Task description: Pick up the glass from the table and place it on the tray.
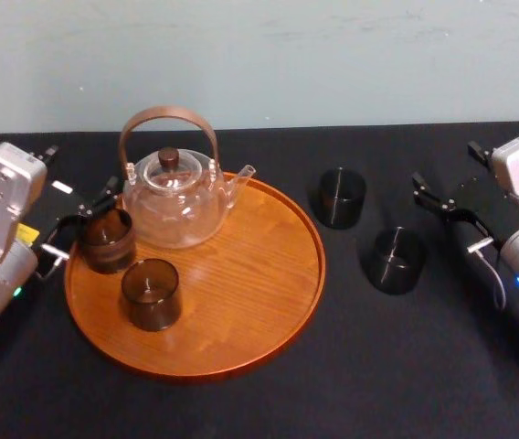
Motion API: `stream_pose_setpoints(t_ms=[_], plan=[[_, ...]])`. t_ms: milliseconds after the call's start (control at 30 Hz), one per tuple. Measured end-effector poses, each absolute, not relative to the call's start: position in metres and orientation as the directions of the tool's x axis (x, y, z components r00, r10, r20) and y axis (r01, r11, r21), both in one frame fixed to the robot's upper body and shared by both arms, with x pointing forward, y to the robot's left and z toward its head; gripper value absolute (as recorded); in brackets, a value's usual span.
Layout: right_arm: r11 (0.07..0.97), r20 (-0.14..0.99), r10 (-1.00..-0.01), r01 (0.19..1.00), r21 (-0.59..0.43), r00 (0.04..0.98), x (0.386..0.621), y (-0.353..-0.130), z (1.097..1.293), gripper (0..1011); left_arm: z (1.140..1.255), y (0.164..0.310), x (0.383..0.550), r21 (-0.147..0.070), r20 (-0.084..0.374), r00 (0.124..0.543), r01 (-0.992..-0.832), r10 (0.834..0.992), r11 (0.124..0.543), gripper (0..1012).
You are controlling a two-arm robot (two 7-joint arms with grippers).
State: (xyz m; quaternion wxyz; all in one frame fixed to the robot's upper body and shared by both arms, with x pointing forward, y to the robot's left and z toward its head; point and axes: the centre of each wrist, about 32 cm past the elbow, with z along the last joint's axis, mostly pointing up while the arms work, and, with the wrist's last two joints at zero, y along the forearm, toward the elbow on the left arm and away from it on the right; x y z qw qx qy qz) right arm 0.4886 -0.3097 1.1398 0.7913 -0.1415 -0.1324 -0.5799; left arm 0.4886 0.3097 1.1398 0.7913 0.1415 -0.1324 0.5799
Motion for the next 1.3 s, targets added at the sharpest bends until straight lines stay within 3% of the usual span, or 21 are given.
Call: stream_pose_setpoints(t_ms=[1300], plan=[[0.287, 0.374, -0.880, 0.955, -0.070, 0.292, 0.4886, -0.3097, 1.1398, 1002, 1.1398, 0.3097, 0.4886, 0.070, 0.374, 0.292, -0.955, 0.880, 0.287, 1001]])
